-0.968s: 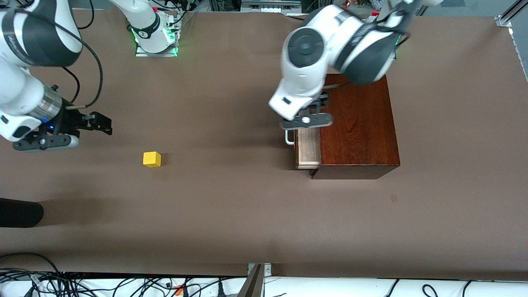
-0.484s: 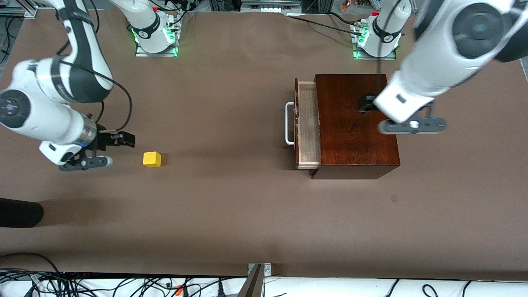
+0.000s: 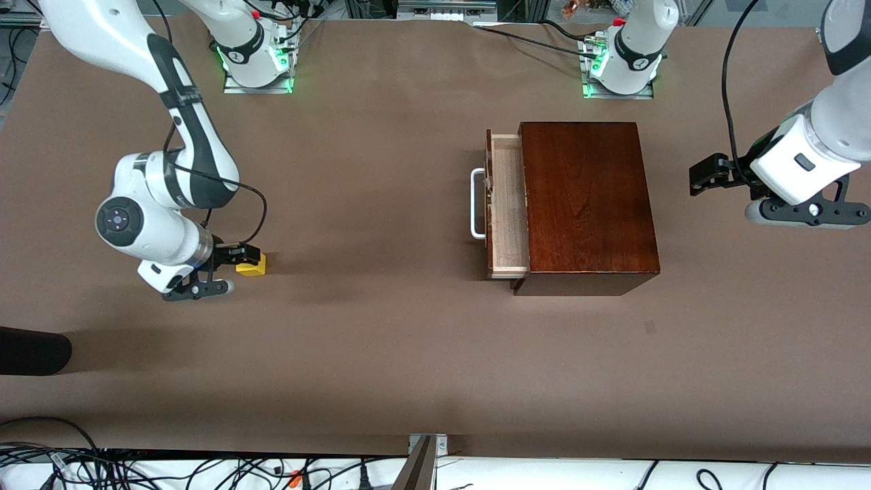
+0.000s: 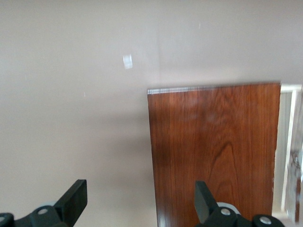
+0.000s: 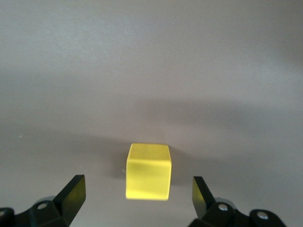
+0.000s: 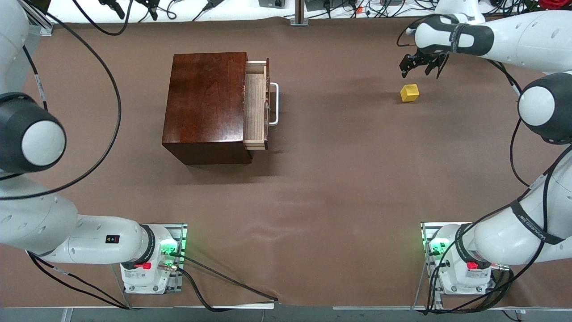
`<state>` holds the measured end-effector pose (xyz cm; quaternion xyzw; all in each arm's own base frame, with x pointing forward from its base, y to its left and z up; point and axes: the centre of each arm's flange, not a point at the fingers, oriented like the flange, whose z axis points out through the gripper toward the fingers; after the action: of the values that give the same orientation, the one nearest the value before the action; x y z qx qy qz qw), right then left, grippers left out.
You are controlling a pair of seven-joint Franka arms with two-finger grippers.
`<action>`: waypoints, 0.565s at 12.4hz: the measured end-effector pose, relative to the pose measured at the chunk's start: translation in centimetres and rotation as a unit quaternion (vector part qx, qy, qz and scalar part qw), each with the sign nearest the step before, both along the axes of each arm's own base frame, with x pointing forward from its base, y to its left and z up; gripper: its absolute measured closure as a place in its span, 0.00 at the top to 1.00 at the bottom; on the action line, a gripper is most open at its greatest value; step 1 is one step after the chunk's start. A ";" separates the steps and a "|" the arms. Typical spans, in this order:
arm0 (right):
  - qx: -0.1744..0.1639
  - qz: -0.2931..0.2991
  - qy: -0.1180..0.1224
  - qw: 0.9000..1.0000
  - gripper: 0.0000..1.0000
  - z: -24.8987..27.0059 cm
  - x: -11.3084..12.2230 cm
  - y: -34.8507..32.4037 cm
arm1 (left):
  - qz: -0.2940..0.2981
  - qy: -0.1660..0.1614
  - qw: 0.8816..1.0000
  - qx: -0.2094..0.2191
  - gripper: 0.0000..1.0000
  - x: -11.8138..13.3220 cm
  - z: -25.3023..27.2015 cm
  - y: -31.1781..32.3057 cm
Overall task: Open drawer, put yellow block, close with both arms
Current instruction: 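Lower the right gripper onto the yellow cube and close it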
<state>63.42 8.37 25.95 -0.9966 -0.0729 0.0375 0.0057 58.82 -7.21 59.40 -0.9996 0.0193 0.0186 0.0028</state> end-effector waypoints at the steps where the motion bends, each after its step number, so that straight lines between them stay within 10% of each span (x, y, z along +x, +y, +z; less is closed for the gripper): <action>1: 0.000 -0.001 -0.003 1.000 1.00 -1.2 -0.2 0.0 | 0.007 -0.020 1.000 0.001 1.00 -0.9 -0.1 0.8; 7: 0.006 -0.016 0.010 1.000 1.00 -4.2 -2.0 -0.4 | 0.022 -0.018 1.000 0.006 1.00 -4.5 0.9 2.8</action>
<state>61.42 8.00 21.78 -0.9972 -0.0571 0.0475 0.0126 54.27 -4.43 60.34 -1.0000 -0.0031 0.0005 0.0082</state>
